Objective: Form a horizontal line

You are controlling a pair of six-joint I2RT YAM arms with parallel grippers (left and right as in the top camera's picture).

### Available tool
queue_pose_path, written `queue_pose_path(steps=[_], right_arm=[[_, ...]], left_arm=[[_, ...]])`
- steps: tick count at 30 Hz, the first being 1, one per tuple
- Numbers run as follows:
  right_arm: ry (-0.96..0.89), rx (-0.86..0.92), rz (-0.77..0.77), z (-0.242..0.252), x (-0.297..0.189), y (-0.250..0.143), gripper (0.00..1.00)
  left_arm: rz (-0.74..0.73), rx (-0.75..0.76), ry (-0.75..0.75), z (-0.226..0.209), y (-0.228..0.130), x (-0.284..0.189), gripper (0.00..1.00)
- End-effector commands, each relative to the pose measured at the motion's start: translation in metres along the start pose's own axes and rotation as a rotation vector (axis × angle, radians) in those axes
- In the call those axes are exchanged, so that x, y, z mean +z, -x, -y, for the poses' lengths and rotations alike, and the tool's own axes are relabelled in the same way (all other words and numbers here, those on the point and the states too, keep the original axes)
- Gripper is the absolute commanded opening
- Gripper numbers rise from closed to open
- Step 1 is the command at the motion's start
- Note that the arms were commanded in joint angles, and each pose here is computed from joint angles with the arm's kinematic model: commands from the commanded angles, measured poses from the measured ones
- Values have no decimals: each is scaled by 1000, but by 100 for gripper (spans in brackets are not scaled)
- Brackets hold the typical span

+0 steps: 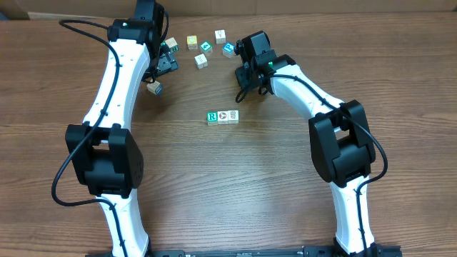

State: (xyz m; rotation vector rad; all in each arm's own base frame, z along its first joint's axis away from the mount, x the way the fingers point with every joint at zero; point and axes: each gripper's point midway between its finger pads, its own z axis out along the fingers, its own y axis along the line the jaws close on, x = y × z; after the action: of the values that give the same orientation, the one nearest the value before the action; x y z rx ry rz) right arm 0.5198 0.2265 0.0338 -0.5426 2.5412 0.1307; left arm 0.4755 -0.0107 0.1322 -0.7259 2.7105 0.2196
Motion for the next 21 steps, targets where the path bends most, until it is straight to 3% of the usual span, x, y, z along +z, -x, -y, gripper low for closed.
queue_pose_path(steps=[1, 3, 7, 15, 21], right_arm=[[5, -4, -6, -3, 3, -3, 41], [6, -4, -10, -3, 3, -4, 49], [24, -4, -18, -6, 3, -6, 49], [24, -4, -23, -6, 3, -7, 35], [24, -3, -34, -6, 3, -10, 35]], left_arm=[[30, -1, -26, 2, 7, -15, 100], [30, -1, -26, 2, 7, -15, 100], [30, -1, -26, 2, 7, -15, 100], [30, -1, -26, 2, 7, -15, 100], [30, -1, -26, 2, 7, -15, 100]])
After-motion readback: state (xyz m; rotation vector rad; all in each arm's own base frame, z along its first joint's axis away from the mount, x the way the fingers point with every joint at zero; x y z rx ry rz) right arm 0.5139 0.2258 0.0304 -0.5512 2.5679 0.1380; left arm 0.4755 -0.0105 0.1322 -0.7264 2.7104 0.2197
